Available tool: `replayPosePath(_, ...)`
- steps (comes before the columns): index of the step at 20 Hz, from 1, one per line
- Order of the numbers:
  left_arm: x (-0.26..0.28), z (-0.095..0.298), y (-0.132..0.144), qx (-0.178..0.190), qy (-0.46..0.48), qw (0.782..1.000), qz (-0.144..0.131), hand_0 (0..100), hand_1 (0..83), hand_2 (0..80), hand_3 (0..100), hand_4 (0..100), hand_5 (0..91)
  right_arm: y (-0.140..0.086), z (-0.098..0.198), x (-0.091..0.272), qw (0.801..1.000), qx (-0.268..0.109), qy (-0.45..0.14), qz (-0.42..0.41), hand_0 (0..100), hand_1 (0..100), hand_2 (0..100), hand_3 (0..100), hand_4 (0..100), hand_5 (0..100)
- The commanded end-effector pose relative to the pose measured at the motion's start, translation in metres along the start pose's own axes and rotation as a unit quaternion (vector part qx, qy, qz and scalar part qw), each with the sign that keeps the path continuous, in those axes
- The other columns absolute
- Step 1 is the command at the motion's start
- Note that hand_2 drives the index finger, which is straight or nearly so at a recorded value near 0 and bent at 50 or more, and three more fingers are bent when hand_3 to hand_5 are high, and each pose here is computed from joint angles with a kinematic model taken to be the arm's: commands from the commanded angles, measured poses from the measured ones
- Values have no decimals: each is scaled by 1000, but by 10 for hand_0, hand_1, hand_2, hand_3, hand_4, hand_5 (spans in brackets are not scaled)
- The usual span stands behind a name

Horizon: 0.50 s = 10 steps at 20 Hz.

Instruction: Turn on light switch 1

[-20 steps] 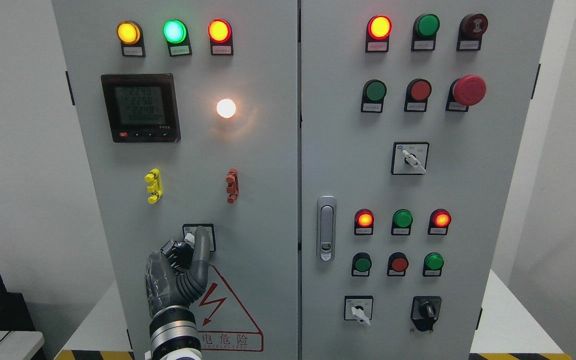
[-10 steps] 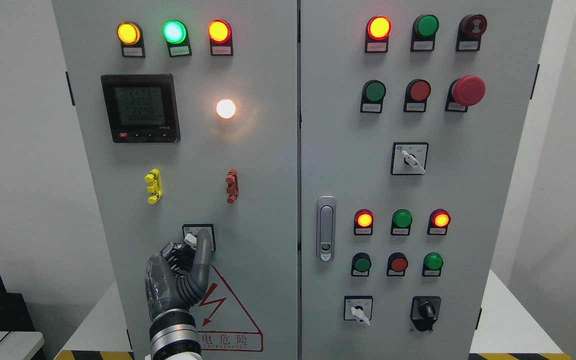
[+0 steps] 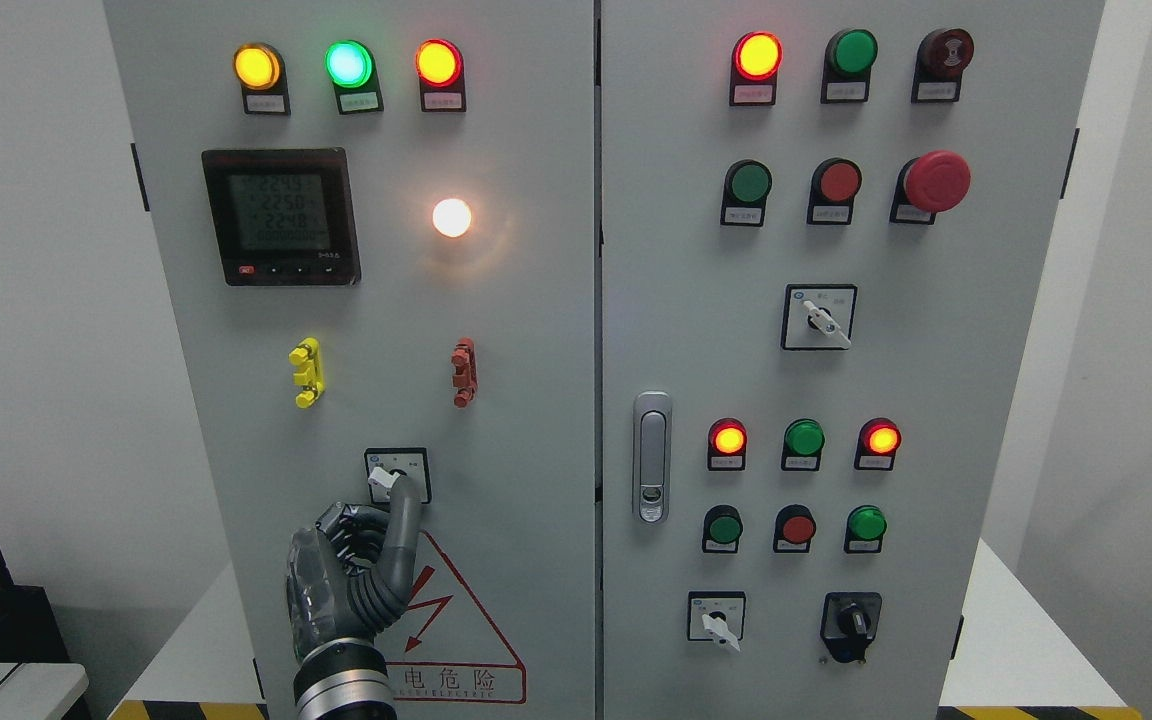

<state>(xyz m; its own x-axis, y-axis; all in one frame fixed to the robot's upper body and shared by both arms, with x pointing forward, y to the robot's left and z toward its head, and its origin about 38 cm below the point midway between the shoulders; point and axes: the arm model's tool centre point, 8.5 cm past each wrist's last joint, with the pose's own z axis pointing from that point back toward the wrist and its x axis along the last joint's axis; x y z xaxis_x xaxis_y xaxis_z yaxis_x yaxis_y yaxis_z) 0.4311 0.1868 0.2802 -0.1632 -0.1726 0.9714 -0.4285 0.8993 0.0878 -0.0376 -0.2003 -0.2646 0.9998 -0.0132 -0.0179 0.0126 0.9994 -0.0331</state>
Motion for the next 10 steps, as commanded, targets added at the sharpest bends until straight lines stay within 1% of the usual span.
replayPosePath(1,-2,17,11,-4,-6,1000,9,193,408,650,853,843,773,0,0,0,1000,0,0,-4,120,389,0,0,0,0)
replayPosePath(3,-9,23,17,-3,-5,1000,7,172,431,651,855,843,774,0,0,0,1000,0,0,-4,120,389,0,0,0,0)
replayPosePath(5,-21,28,29,6,-9,1000,7,89,468,652,857,843,773,1,0,0,1000,1,0,-4,120,389,0,0,0,0)
replayPosePath(6,-30,32,37,3,-12,1000,7,78,473,652,856,844,773,0,0,0,1000,0,0,-4,120,389,0,0,0,0)
replayPosePath(7,-40,34,46,-3,-21,1000,1,48,483,653,868,856,751,1,0,0,1000,1,0,-4,120,389,0,0,0,0)
replayPosePath(8,-52,40,57,-8,-26,1000,-9,32,482,646,863,849,671,1,0,0,1000,1,0,-4,120,389,0,0,0,0)
replayPosePath(9,-66,47,69,-11,-32,999,-24,28,480,641,860,843,647,1,0,0,1000,1,0,-4,120,389,0,0,0,0)
replayPosePath(10,-80,54,84,-14,-37,998,-38,19,473,600,831,815,546,0,0,0,1000,0,0,-4,120,389,0,0,0,0)
